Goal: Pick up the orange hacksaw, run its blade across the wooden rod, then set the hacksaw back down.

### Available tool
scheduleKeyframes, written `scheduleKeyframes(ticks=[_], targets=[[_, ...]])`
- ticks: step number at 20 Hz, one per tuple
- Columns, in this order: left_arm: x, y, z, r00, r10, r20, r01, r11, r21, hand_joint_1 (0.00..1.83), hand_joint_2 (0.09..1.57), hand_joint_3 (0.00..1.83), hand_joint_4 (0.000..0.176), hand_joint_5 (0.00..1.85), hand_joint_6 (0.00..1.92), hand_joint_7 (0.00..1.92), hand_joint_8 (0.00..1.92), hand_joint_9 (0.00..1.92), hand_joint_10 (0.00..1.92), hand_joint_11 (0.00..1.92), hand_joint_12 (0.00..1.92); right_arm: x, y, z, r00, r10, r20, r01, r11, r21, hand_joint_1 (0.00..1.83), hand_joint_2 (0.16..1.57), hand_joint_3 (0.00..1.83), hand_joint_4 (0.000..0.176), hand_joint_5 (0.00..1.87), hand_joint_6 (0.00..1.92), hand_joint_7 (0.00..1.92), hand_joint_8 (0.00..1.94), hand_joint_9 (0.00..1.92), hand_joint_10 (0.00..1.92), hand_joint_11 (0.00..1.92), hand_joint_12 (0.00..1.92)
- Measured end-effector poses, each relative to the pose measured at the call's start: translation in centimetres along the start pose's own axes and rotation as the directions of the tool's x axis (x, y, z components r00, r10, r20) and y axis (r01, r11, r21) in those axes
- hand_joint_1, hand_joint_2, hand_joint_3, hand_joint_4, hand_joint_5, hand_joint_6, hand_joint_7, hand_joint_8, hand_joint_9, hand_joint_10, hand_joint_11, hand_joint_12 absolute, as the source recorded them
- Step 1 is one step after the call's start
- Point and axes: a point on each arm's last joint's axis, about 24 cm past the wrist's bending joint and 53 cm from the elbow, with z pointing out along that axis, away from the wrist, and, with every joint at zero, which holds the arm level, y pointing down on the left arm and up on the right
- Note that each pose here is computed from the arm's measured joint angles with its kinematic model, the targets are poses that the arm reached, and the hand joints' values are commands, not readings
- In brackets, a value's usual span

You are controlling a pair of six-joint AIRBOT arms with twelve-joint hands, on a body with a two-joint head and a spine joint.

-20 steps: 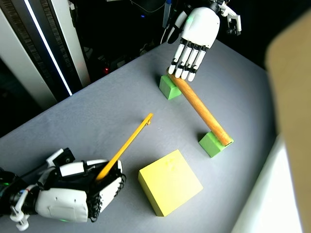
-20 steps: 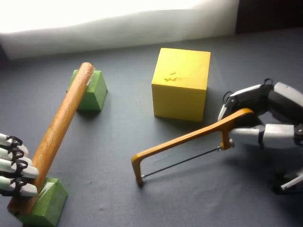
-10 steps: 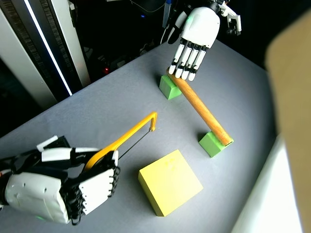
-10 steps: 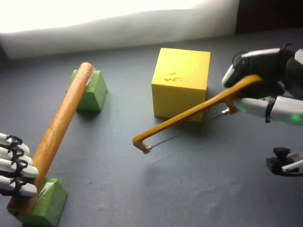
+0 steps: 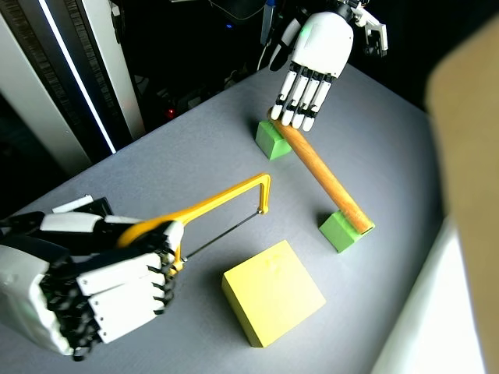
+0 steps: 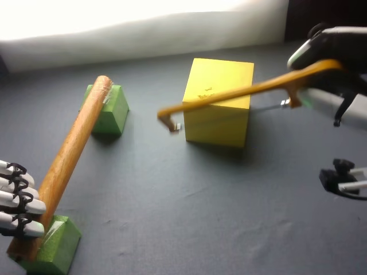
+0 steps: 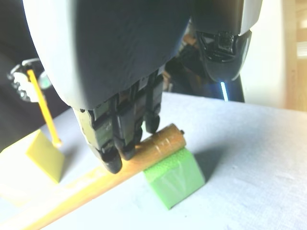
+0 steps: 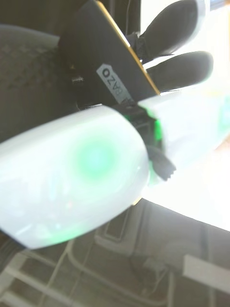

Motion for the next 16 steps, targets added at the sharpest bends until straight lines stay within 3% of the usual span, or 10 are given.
scheduleKeyframes(ticks=[2, 4, 6, 7, 8, 11, 12, 13, 16], targets=[[0.0, 0.0, 0.0, 1.0, -0.001, 0.002, 0.001, 1.0, -0.001, 0.07, 1.26, 0.0, 0.0, 0.12, 0.0, 0.11, 0.0, 0.12, 0.0, 0.0, 0.37, -0.6, 0.1, -0.4, 0.997, 0.014, 0.078, -0.01, 0.999, -0.043, 1.39, 1.08, 0.0, 0.0, 0.95, 0.78, 1.08, 0.84, 1.06, 1.22, 0.99, 1.45], [-0.1, 0.0, 0.1, 1.0, -0.002, 0.002, 0.002, 1.0, 0.002, 0.11, 1.26, 0.0, 0.0, 0.12, 0.0, 0.09, 0.0, 0.12, 0.0, 0.0, 0.37, -0.2, -0.4, -0.6, 0.994, 0.022, 0.106, -0.016, 0.998, -0.053, 1.39, 1.08, 0.0, 0.0, 0.95, 0.77, 1.07, 0.85, 1.06, 1.22, 0.98, 1.43], [-0.1, 0.0, 0.2, 1.0, -0.002, 0.003, 0.002, 1.0, 0.004, 0.09, 1.26, 0.0, 0.0, 0.11, 0.0, 0.08, 0.0, 0.1, 0.0, 0.0, 0.32, 0.8, -0.6, -0.4, 0.992, 0.039, 0.121, -0.03, 0.997, -0.074, 1.38, 1.11, 0.0, 0.0, 0.89, 0.88, 1.0, 0.96, 0.96, 1.31, 0.98, 1.44], [-0.1, 0.0, 0.2, 1.0, 0.001, 0.001, -0.001, 1.0, 0.002, 0.08, 1.27, 0.0, 0.0, 0.1, 0.0, 0.07, 0.0, 0.09, 0.0, 0.0, 0.29, 1.3, -0.7, -0.4, 0.991, 0.051, 0.127, -0.04, 0.995, -0.088, 1.29, 1.1, 0.0, 0.0, 0.95, 0.87, 1.09, 0.98, 1.05, 1.13, 1.0, 1.44], [-0.1, 0.0, 0.2, 1.0, 0.0, 0.001, 0.0, 1.0, 0.002, 0.1, 1.26, 0.0, 0.0, 0.1, 0.0, 0.07, 0.0, 0.09, 0.0, 0.0, 0.28, 1.9, -0.8, -0.3, 0.989, 0.068, 0.133, -0.055, 0.994, -0.1, 1.36, 1.11, 0.0, 0.0, 0.88, 0.9, 1.01, 0.96, 0.99, 1.27, 0.99, 1.42], [-0.1, 0.0, 0.2, 1.0, 0.001, 0.001, -0.001, 1.0, 0.001, 0.13, 1.25, 0.0, 0.0, 0.09, 0.0, 0.08, 0.0, 0.09, 0.0, 0.0, 0.33, 4.1, -1.4, 0.3, 0.985, 0.114, 0.128, -0.097, 0.987, -0.127, 1.38, 1.11, 0.0, 0.0, 0.89, 0.88, 1.0, 0.94, 0.98, 1.28, 0.98, 1.4], [-0.1, 0.0, 0.2, 1.0, 0.002, 0.001, -0.002, 1.0, 0.0, 0.11, 1.26, 0.0, 0.0, 0.09, 0.0, 0.08, 0.0, 0.09, 0.0, 0.0, 0.34, 4.5, -1.6, 0.5, 0.984, 0.124, 0.127, -0.106, 0.985, -0.134, 1.29, 1.09, 0.0, 0.0, 0.98, 0.83, 1.1, 0.95, 1.07, 1.07, 1.0, 1.37], [-0.1, 0.1, 0.2, 1.0, 0.002, 0.001, -0.002, 1.0, 0.0, 0.1, 1.26, 0.0, 0.0, 0.09, 0.0, 0.08, 0.0, 0.09, 0.0, 0.0, 0.33, 5.0, -2.0, 0.7, 0.983, 0.132, 0.128, -0.114, 0.984, -0.137, 1.37, 1.09, 0.0, 0.0, 0.93, 0.83, 1.05, 0.89, 1.02, 1.19, 1.0, 1.35], [-0.1, 0.1, 0.2, 1.0, 0.002, 0.001, -0.002, 1.0, 0.0, 0.13, 1.26, 0.0, 0.0, 0.1, 0.0, 0.08, 0.0, 0.1, 0.0, 0.0, 0.36, 6.0, -3.4, 1.5, 0.98, 0.155, 0.128, -0.136, 0.979, -0.149, 1.38, 1.1, 0.0, 0.0, 0.92, 0.83, 1.01, 0.94, 0.99, 1.26, 1.0, 1.35]])
